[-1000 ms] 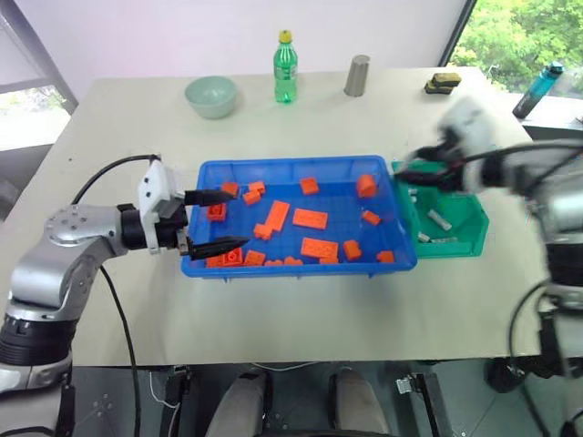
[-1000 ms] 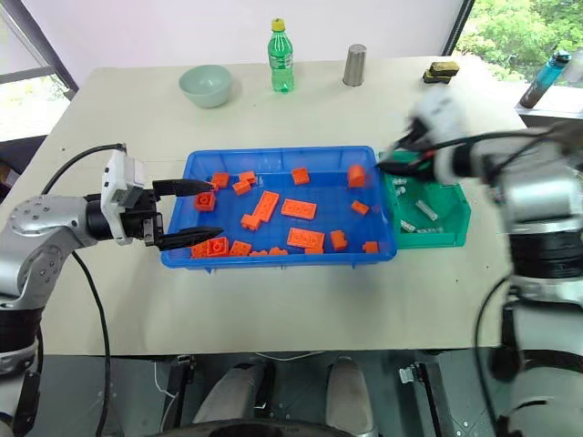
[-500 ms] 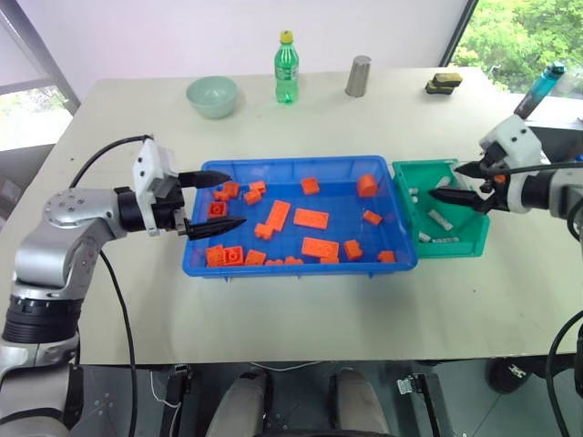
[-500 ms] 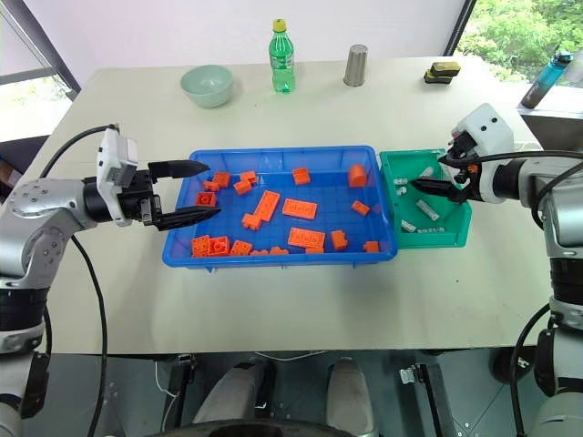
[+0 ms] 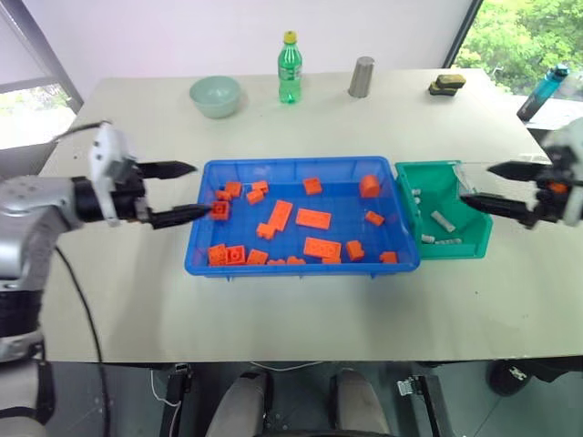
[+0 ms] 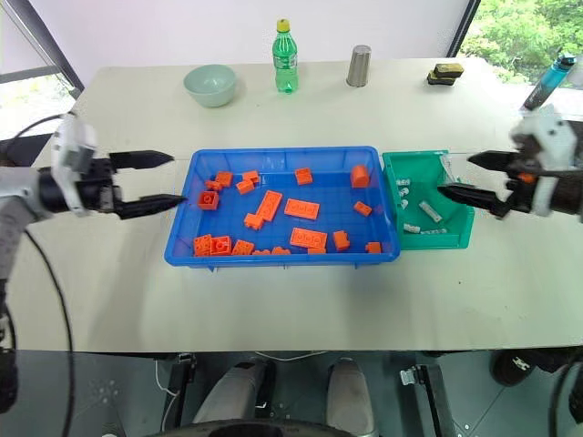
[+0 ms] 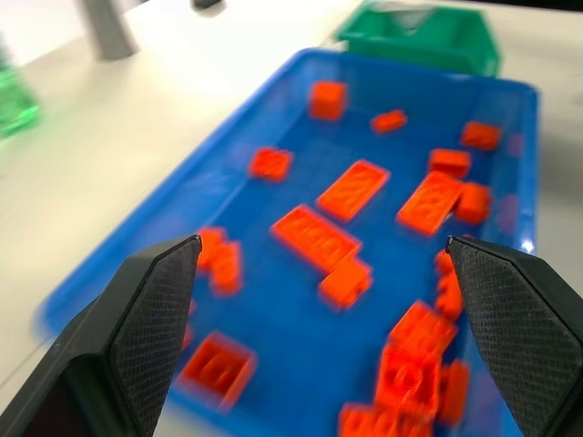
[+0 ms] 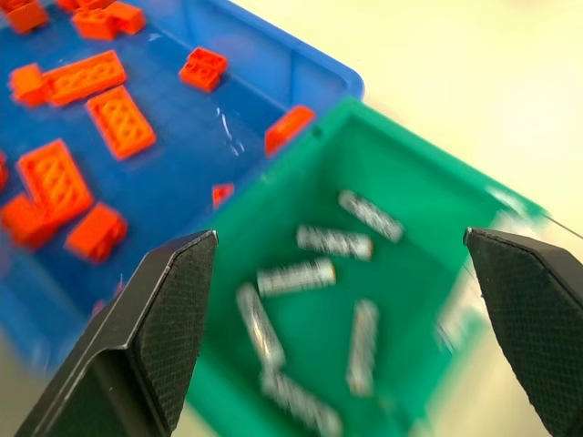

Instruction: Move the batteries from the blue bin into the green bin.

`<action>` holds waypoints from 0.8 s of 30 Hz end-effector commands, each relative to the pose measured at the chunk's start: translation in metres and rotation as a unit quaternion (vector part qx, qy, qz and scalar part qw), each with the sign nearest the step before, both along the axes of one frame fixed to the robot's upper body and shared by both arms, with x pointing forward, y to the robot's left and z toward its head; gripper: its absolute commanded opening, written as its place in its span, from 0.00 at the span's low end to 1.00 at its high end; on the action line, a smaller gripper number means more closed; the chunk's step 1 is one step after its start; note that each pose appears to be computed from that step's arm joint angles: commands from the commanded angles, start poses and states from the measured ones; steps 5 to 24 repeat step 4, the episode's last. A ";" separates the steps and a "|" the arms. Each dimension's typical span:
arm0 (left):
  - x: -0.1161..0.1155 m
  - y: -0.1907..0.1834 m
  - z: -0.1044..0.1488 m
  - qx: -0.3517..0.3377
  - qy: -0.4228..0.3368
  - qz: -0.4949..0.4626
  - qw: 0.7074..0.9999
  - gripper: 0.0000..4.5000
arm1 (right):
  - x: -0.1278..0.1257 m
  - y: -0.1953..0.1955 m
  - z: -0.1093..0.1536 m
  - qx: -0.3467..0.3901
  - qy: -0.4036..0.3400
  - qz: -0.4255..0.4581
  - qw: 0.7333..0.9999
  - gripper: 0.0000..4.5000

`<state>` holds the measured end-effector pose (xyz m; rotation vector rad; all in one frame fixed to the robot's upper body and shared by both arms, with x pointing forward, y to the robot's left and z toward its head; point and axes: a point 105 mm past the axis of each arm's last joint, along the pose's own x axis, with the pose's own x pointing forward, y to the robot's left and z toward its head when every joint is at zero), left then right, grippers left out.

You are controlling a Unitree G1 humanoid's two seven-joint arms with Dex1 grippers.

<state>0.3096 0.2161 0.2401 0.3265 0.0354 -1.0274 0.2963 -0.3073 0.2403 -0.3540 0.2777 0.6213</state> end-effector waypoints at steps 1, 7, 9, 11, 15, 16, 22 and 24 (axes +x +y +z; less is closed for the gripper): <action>-0.007 0.020 0.024 -0.003 -0.030 0.023 0.999 1.00 | -0.019 -0.023 0.004 -0.014 -0.019 0.009 1.000 0.99; -0.014 0.030 0.025 0.004 -0.027 0.030 0.999 1.00 | -0.028 -0.043 -0.008 0.002 -0.007 -0.012 1.000 0.99; -0.014 0.030 0.025 0.004 -0.027 0.030 0.999 1.00 | -0.028 -0.043 -0.008 0.002 -0.007 -0.012 1.000 0.99; -0.014 0.030 0.025 0.004 -0.027 0.030 0.999 1.00 | -0.028 -0.043 -0.008 0.002 -0.007 -0.012 1.000 0.99; -0.014 0.030 0.025 0.004 -0.027 0.030 0.999 1.00 | -0.028 -0.043 -0.008 0.002 -0.007 -0.012 1.000 0.99; -0.014 0.030 0.025 0.004 -0.027 0.030 0.999 1.00 | -0.028 -0.043 -0.008 0.002 -0.007 -0.012 1.000 0.99; -0.014 0.030 0.025 0.004 -0.027 0.030 0.999 1.00 | -0.028 -0.043 -0.008 0.002 -0.007 -0.012 1.000 0.99; -0.014 0.030 0.025 0.004 -0.027 0.030 0.999 1.00 | -0.028 -0.043 -0.008 0.002 -0.007 -0.012 1.000 0.99</action>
